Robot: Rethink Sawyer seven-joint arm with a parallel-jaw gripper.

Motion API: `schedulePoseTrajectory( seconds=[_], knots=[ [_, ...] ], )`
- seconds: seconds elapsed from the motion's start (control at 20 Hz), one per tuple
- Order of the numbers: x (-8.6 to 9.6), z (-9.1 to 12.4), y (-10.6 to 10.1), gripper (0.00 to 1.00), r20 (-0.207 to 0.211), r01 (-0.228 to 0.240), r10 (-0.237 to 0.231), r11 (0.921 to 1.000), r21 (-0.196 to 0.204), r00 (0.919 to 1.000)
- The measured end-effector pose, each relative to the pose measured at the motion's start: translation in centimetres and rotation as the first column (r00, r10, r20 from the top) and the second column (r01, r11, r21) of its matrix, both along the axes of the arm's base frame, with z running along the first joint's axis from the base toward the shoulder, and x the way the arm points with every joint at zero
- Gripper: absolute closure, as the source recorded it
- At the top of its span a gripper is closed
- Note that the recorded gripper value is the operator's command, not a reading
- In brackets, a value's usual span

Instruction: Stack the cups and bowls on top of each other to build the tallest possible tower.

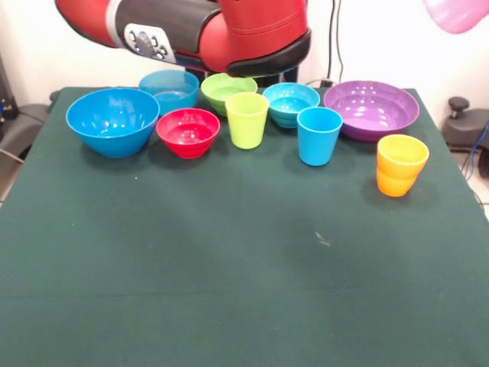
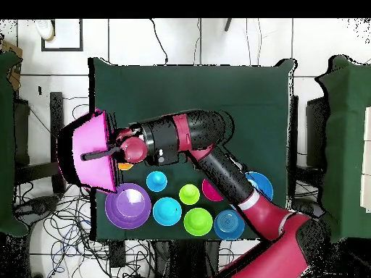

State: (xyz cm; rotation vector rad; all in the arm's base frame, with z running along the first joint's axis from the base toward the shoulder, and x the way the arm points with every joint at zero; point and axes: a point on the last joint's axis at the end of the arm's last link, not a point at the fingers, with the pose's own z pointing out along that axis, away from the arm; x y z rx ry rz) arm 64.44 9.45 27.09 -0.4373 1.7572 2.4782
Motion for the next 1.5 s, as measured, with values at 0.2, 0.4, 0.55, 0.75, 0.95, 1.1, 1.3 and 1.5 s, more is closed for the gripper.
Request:
schedulePoseTrajectory(
  seconds=[0.2,0.4,0.55,0.75,0.95,1.1,1.3,1.5],
  knots=[
    [-0.3,-0.2,0.2,0.00,-0.008,-0.006,0.006,0.9998,0.018,1.0000],
    [-0.3,-0.3,0.0,0.00,-0.012,-0.008,0.008,0.9996,0.028,0.9999],
    [-0.5,-0.5,-0.2,0.00,-0.009,-0.023,0.023,0.9995,0.023,0.9997],
    [-0.9,-2.9,-0.5,0.00,0.027,-0.094,0.097,0.9896,-0.109,0.9949],
    [-0.9,-6.3,-1.5,0.00,0.086,-0.117,0.158,0.9249,-0.362,0.9837],
    [-0.3,-8.0,-3.1,0.00,0.118,-0.093,0.178,0.8513,-0.516,0.9769],
    [1.0,-8.5,-5.7,0.00,0.144,-0.042,0.165,0.7863,-0.616,0.9757],
    [2.4,-8.0,-8.1,0.00,0.158,0.007,0.127,0.7581,-0.652,0.9793]
  ],
)
